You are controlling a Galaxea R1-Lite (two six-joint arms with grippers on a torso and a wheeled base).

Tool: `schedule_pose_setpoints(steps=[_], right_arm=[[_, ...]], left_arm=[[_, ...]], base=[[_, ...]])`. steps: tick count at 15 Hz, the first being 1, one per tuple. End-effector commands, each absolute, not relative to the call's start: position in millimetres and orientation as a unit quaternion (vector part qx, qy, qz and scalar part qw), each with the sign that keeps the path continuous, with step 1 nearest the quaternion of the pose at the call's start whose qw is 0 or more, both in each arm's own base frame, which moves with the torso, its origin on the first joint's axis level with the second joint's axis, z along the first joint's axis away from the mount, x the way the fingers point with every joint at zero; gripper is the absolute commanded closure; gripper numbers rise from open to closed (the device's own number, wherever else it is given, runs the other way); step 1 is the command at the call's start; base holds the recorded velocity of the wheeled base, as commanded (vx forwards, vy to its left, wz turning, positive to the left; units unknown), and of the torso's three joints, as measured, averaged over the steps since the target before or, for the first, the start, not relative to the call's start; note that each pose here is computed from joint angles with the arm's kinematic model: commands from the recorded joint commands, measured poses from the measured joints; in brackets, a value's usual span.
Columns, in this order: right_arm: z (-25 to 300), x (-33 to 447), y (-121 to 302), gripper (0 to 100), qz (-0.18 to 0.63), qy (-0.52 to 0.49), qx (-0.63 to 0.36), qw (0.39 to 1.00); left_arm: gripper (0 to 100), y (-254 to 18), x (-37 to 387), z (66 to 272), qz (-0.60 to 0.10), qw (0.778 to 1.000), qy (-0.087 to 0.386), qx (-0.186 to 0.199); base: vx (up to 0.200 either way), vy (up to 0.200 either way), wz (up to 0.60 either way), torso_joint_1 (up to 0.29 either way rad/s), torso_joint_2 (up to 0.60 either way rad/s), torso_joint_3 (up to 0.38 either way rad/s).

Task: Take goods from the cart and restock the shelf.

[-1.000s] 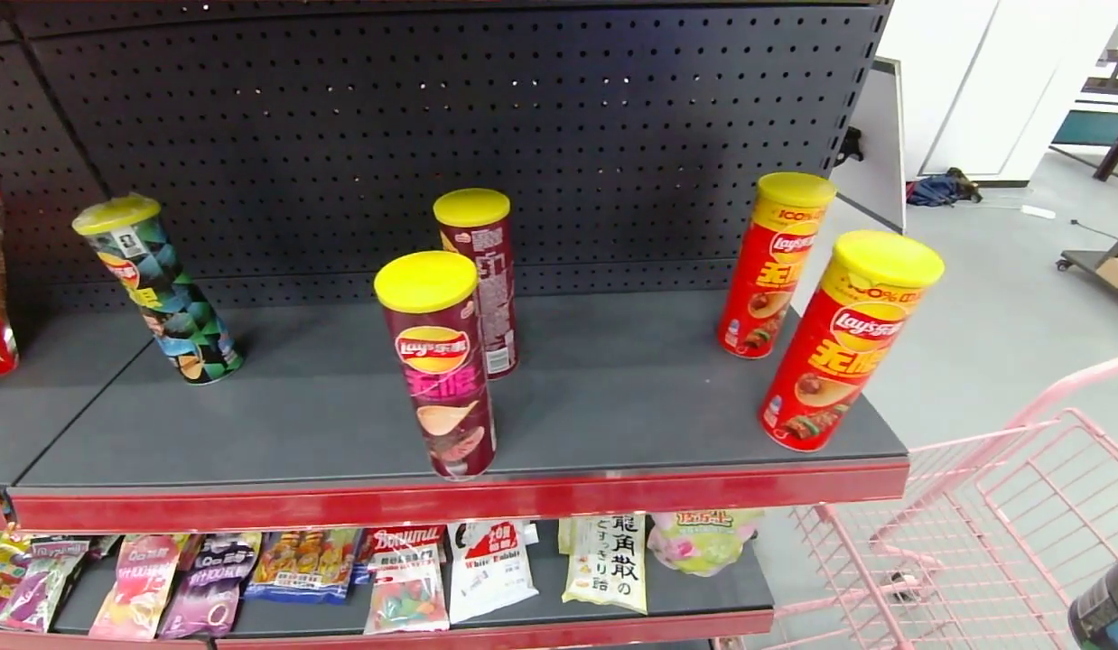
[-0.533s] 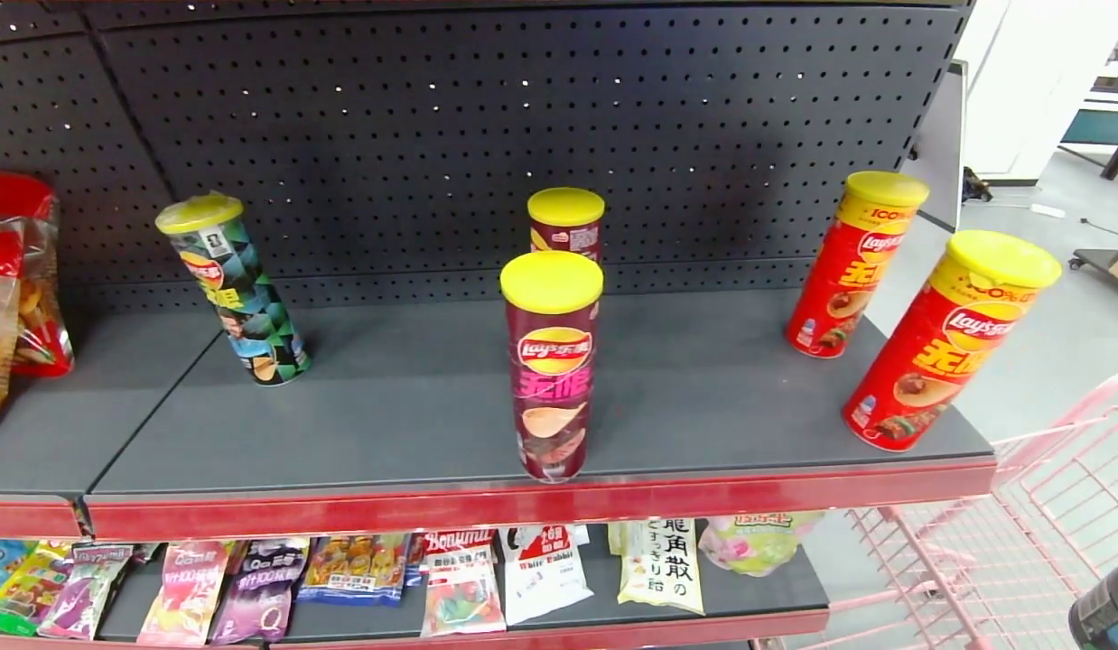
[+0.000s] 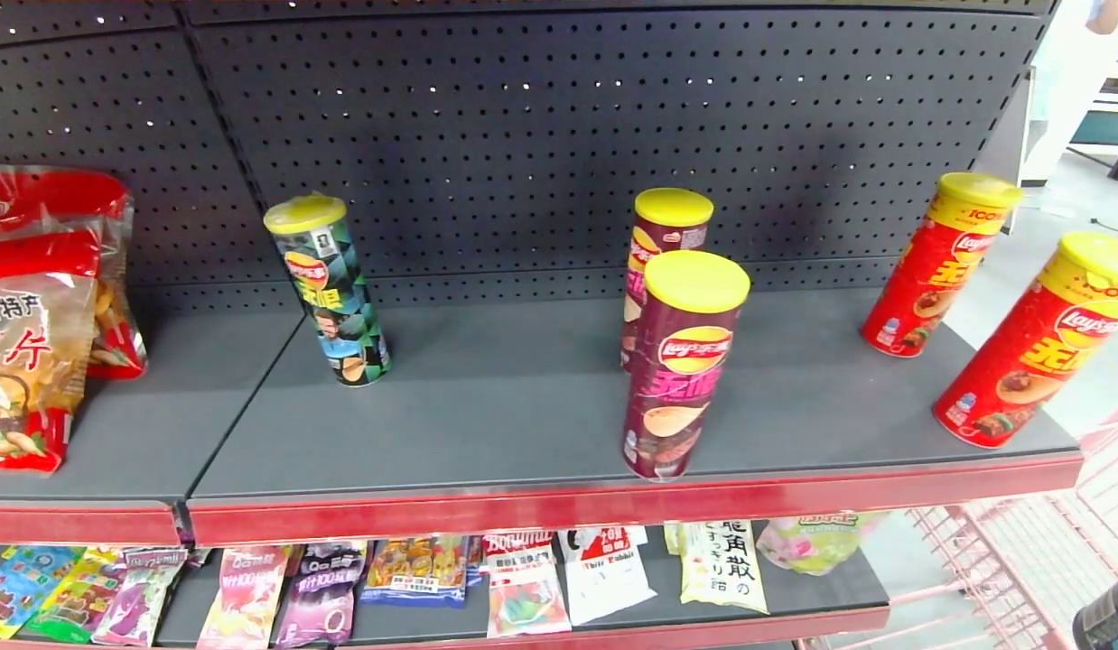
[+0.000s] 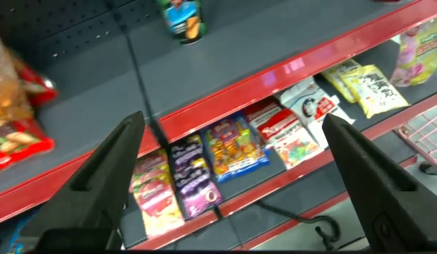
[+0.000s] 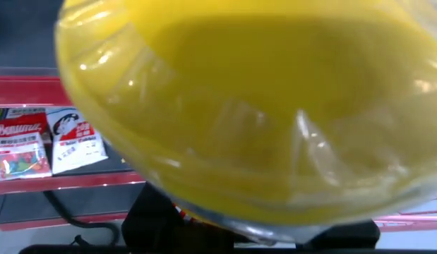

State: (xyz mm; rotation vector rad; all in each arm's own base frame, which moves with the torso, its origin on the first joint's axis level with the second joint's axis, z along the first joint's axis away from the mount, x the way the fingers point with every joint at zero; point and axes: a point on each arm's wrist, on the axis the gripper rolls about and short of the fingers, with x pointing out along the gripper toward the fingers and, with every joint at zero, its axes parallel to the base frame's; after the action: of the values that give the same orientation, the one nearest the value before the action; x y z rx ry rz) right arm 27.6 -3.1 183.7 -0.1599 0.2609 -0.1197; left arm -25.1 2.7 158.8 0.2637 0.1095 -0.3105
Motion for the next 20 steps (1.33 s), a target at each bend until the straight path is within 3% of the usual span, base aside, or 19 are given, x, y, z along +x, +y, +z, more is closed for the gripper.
schedule_pose_setpoints(steps=[1, 14, 20], right_arm=[[183.3, 24.2, -3.1, 100, -0.060, 0.122, -0.082, 0.987], [178.3, 21.0, -2.9, 100, -0.055, 0.121, -0.083, 0.988], [176.6, 21.2, -2.7, 100, -0.049, 0.123, -0.084, 0.988]], left_arm=[[0, 2.8, -25.6, 158.3, -0.154, 0.978, 0.053, 0.131], [0, 2.9, -25.9, 157.8, -0.154, 0.978, 0.052, 0.132], [0, 2.9, -26.1, 156.2, -0.152, 0.978, 0.053, 0.132]], base=[[0.000, 0.200, 0.00, 0.002, 0.00, -0.002], [0.000, 0.200, 0.00, 0.002, 0.00, 0.003], [0.000, 0.000, 0.00, 0.000, 0.00, 0.000]])
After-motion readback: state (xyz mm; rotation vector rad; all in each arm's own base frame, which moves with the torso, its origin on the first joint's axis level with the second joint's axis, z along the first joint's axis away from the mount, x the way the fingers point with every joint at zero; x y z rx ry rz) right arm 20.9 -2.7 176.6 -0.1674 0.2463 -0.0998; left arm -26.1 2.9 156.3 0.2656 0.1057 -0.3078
